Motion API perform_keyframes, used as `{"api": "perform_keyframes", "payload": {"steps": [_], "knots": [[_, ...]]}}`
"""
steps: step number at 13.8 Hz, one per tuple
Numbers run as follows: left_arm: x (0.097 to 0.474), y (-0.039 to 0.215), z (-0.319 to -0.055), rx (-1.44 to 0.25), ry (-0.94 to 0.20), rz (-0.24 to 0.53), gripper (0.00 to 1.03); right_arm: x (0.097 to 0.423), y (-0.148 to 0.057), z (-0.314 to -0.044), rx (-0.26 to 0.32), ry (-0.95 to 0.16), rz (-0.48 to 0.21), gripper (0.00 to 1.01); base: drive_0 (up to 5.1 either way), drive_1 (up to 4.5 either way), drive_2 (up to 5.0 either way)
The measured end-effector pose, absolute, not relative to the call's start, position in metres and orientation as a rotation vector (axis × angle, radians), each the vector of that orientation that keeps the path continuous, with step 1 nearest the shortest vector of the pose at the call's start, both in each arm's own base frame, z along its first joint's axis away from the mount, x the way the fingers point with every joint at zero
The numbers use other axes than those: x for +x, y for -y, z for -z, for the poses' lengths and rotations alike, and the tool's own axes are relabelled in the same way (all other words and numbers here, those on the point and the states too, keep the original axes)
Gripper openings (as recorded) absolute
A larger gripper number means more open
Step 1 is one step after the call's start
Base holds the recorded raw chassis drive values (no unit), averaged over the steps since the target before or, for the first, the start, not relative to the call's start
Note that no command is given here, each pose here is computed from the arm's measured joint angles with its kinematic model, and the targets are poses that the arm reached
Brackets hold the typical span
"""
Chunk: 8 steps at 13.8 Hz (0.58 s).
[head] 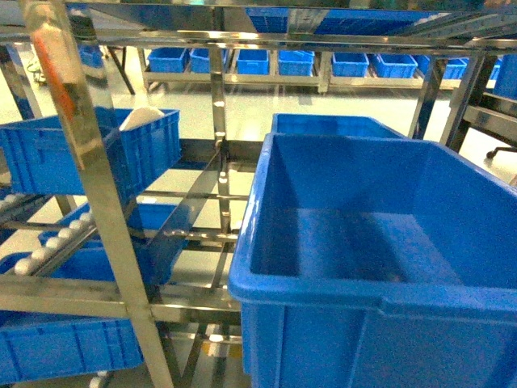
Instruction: Place green bowl on second shelf with right arm
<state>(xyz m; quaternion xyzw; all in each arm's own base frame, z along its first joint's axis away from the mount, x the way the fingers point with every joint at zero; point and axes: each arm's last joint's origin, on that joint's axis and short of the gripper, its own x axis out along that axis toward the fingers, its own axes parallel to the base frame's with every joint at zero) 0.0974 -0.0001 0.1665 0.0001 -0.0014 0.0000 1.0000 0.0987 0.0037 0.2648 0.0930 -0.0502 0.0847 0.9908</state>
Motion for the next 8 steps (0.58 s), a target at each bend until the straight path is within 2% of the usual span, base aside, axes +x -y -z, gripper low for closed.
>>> {"api": "perform_keyframes", "payload": {"steps": [1,8], "knots": [[0.0974,0.0001,-0.1662,0.000,-0.001,0.000,0.98,0.0988,-0.0037,-0.2648,0.187,0.100,-0.170,0.02,0.1,4.00,-3.8],[0.0974,0.0001,-0.1662,0.000,-0.001,0.000,0.98,0.0988,-0.0037,-0.2647,0.187,0.099,-0.170,0.02,0.0,0.00,0.0]]}}
